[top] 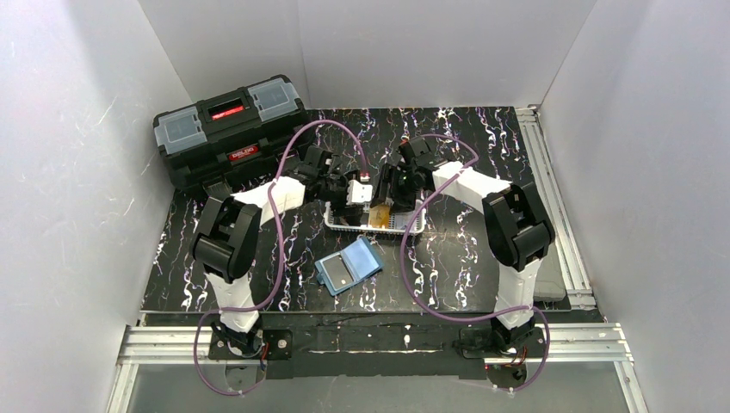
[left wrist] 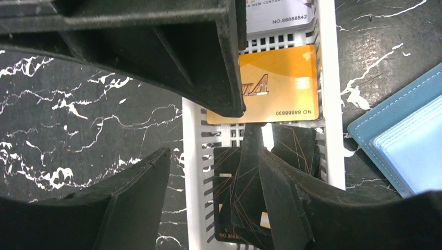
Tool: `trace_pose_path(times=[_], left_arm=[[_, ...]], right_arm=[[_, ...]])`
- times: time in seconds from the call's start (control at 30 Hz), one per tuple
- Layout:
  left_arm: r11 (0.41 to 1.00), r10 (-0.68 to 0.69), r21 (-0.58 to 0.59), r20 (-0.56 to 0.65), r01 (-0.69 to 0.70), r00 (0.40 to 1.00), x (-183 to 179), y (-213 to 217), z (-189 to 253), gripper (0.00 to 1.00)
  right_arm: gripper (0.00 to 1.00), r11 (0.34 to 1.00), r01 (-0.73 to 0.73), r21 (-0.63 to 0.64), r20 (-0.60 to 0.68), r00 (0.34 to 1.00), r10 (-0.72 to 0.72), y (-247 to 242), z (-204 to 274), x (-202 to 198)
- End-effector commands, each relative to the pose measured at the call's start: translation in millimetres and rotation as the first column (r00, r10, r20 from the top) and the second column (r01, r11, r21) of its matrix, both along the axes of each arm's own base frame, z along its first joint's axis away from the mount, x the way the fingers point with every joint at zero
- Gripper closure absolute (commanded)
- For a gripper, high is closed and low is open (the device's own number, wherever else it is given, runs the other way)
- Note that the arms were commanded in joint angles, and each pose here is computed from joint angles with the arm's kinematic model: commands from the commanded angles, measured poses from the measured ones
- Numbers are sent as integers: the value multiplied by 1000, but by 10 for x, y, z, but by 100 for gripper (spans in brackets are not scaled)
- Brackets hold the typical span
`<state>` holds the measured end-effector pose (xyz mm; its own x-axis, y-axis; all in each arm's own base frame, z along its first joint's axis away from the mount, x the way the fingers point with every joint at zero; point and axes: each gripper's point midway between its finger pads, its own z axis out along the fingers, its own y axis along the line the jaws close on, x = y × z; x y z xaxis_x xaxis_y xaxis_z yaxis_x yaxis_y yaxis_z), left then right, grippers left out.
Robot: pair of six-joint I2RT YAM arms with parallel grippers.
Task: Put the credit cards into the card holder
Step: Pick up the credit card from the storage box.
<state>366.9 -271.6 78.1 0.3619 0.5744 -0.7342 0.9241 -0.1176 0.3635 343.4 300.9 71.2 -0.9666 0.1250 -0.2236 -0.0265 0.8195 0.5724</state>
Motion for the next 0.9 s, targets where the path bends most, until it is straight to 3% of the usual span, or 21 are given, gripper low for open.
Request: trace_pose_path(times=[0.0,0.23,0.87], left_arm=[[996,-68,-56,110,74,992,-23,-157,207,39],[996,-43,-75,166,56,985,50,-196,206,39],[994,-72,-77,148,84,986,-9,-305,1,35]], right_arm=[[29,1000,12,3,17,1000,-12,-14,-6,9],[27,1000,14,-8,8,1000,-14,-44,-69,-27],[29,1000,9,2,-11,1000,-9,-18,-123,-43]])
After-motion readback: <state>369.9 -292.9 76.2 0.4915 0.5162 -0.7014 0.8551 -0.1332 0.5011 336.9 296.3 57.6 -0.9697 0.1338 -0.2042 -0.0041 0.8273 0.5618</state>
